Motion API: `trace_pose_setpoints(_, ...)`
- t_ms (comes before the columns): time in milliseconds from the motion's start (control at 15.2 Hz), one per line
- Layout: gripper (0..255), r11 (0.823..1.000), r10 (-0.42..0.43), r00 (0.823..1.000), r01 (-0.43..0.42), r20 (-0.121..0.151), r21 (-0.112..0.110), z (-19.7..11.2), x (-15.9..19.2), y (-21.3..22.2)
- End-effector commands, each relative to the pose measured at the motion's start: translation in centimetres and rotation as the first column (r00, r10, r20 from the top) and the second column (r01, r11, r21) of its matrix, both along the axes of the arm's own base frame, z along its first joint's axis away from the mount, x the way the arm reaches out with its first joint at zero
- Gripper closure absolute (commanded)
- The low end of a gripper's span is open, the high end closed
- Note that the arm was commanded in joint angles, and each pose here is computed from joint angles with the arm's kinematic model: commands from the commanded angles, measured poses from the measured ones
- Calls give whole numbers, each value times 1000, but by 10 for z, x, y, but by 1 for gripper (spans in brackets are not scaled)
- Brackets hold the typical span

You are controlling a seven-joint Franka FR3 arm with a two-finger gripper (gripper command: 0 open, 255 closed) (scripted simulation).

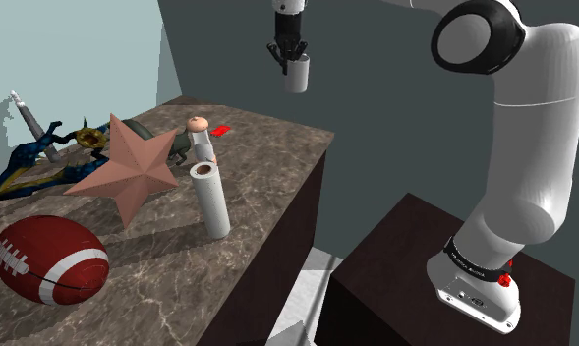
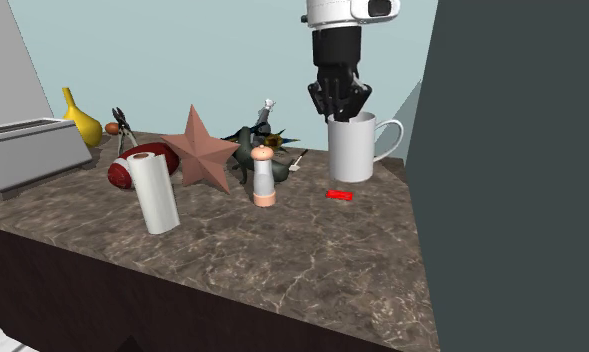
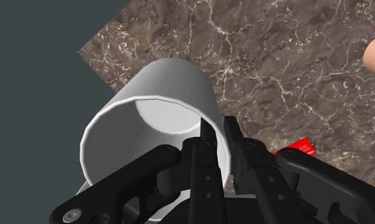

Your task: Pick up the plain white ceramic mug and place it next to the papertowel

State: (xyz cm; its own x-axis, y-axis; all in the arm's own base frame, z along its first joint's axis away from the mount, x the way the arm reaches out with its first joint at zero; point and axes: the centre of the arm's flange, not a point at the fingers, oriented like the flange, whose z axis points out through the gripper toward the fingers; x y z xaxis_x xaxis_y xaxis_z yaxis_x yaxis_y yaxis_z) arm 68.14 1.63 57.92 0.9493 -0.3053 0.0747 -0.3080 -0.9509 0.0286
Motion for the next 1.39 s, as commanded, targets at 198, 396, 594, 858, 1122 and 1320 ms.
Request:
trace_pose_setpoints(198, 255, 1000, 0, 1000, 0, 0, 0, 27, -1, 0)
trace_pose_setpoints(396, 255, 1000, 0, 1000, 0, 0, 0, 43, -1, 0)
trace_pose_setpoints(594, 255, 1000, 0, 1000, 0, 0, 0, 52, -6, 13)
trace_pose_setpoints(858, 255, 1000, 0, 1000, 0, 0, 0, 53, -24, 62)
trace_pose_setpoints(1122, 255, 1000, 0, 1000, 0, 0, 0, 53, -42, 112)
trace_pose_setpoints(1320, 255, 1000, 0, 1000, 0, 0, 0, 53, -55, 149)
